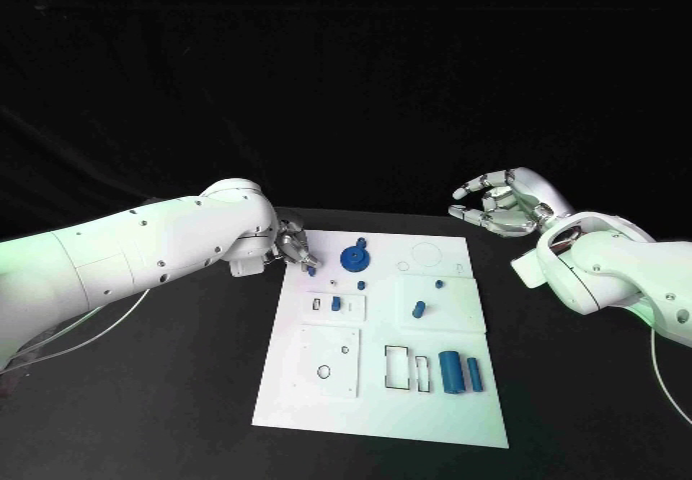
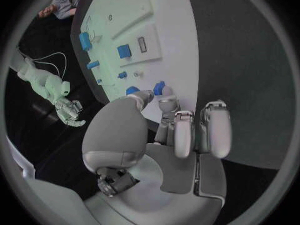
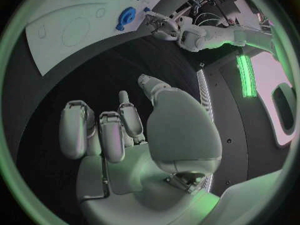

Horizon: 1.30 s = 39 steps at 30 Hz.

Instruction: Assemble the parts on the task board

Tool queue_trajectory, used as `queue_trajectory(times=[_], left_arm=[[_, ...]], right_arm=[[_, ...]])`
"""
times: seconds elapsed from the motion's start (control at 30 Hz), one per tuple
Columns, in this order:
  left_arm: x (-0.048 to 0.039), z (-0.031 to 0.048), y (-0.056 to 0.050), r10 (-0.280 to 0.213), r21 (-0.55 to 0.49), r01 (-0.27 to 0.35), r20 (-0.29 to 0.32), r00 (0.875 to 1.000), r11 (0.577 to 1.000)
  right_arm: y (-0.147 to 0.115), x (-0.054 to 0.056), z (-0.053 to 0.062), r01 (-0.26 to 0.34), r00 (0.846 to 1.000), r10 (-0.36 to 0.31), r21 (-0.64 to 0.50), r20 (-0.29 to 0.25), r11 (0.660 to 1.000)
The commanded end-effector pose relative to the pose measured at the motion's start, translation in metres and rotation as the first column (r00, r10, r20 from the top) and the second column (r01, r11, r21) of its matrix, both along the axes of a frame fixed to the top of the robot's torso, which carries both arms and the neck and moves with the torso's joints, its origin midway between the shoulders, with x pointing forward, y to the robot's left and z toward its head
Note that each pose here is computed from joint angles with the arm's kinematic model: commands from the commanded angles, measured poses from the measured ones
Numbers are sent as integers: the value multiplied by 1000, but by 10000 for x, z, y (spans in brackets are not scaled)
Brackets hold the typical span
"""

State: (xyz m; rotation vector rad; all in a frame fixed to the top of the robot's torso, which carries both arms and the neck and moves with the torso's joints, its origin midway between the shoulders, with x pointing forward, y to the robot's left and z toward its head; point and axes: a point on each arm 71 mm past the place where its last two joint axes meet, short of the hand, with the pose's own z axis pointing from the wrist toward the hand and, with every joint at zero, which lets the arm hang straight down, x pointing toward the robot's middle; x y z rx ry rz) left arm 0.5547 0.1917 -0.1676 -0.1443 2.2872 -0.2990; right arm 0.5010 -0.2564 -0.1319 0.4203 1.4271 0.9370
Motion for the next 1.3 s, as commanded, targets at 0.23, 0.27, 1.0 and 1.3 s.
queue_trajectory(times=[0.23,0.27,1.0,1.3], left_arm=[[-11,-1,-20,25,-70,-27,-25,999,997],[-12,-2,-21,26,-73,-28,-27,999,997],[-237,67,109,68,-279,-77,-40,997,957],[-412,66,135,30,-276,-16,45,999,961]], right_arm=[[12,1,-3,-15,1000,15,-13,3,1000],[11,2,-3,-14,1000,14,-13,3,1000],[-17,4,0,-4,1000,4,-7,8,1000],[-25,5,-3,-2,1000,2,-6,6,1000]])
